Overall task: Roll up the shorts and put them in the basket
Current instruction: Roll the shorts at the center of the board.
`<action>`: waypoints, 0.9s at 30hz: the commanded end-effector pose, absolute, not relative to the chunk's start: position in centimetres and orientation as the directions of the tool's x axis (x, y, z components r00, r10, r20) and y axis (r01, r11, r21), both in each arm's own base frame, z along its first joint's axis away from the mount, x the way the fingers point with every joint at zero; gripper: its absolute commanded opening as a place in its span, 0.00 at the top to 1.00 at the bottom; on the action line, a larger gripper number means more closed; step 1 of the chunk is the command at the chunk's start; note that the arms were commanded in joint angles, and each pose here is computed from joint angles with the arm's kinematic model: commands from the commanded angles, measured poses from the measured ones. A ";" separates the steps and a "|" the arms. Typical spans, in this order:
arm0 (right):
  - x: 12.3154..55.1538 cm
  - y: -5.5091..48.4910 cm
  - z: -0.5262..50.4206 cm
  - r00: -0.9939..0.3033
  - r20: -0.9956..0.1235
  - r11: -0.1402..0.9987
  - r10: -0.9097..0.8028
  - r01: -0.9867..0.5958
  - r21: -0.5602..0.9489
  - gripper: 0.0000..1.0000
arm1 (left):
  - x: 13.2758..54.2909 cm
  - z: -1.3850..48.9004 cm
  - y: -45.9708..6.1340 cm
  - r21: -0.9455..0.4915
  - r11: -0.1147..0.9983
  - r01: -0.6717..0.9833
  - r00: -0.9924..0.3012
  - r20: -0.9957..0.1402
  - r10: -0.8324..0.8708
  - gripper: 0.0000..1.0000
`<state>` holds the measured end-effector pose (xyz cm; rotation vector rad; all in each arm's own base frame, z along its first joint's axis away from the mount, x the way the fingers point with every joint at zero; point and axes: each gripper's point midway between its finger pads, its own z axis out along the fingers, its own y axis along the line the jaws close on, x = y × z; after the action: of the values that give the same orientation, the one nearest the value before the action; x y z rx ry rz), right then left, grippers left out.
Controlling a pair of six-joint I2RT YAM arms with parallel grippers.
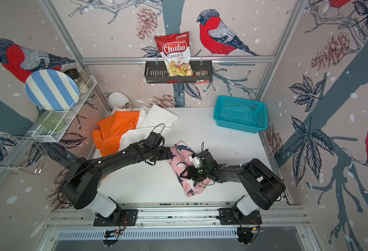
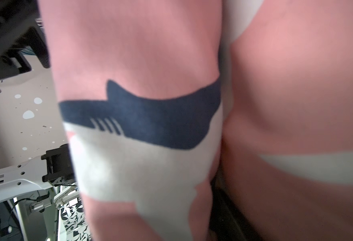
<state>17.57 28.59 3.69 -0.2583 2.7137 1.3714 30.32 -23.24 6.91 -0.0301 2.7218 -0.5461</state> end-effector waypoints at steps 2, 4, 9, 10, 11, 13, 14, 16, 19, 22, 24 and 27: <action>18.4 26.0 2.8 -0.975 -0.196 0.747 -0.100 -0.204 0.633 0.27 | 31.0 5.3 -22.9 -0.337 0.941 0.028 -0.933 -0.347 -0.097 0.20; 18.9 25.5 3.8 -0.962 -0.247 0.791 -0.112 -0.237 0.564 0.24 | 31.0 4.6 -22.9 -0.325 0.945 0.026 -0.937 -0.336 -0.090 0.21; 20.0 24.1 6.6 -0.921 -0.360 0.881 -0.151 -0.291 0.374 0.18 | 31.2 4.0 -22.8 -0.311 0.950 0.032 -0.938 -0.336 -0.078 0.21; 20.2 24.1 7.2 -0.912 -0.379 0.888 -0.158 -0.299 0.349 0.18 | 31.2 4.0 -22.7 -0.310 0.950 0.034 -0.938 -0.338 -0.077 0.21; 20.2 23.9 7.7 -0.904 -0.393 0.897 -0.166 -0.304 0.322 0.18 | 31.2 4.0 -22.7 -0.308 0.951 0.035 -0.938 -0.338 -0.076 0.21; 20.5 23.8 8.6 -0.891 -0.421 0.905 -0.172 -0.312 0.289 0.17 | 31.2 4.2 -22.7 -0.308 0.951 0.040 -0.938 -0.340 -0.071 0.21; 20.5 23.8 9.0 -0.884 -0.432 0.907 -0.177 -0.317 0.278 0.17 | 31.3 4.2 -22.7 -0.308 0.950 0.043 -0.937 -0.342 -0.068 0.21; 20.7 24.2 10.0 -0.868 -0.461 0.909 -0.182 -0.327 0.258 0.17 | 31.4 4.4 -22.7 -0.304 0.952 0.048 -0.938 -0.342 -0.062 0.21; 20.6 24.7 11.1 -0.844 -0.500 0.911 -0.197 -0.346 0.225 0.17 | 31.5 4.6 -22.7 -0.299 0.953 0.057 -0.937 -0.345 -0.052 0.21; 20.3 25.3 11.7 -0.828 -0.518 0.909 -0.217 -0.364 0.202 0.17 | 31.3 4.2 -22.8 -0.296 0.953 0.065 -0.943 -0.332 -0.039 0.21; 20.0 25.6 11.9 -0.820 -0.525 0.908 -0.229 -0.374 0.188 0.17 | 31.2 4.2 -23.0 -0.307 0.949 0.068 -0.944 -0.327 -0.038 0.21; 19.8 25.6 12.1 -0.815 -0.528 0.908 -0.239 -0.381 0.176 0.17 | 32.1 5.1 -23.8 -0.324 0.943 0.077 -0.938 -0.345 -0.041 0.22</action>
<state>19.54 26.45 12.01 -0.4605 2.5649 0.4529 31.62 -23.44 4.62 0.0047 2.7602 -0.4640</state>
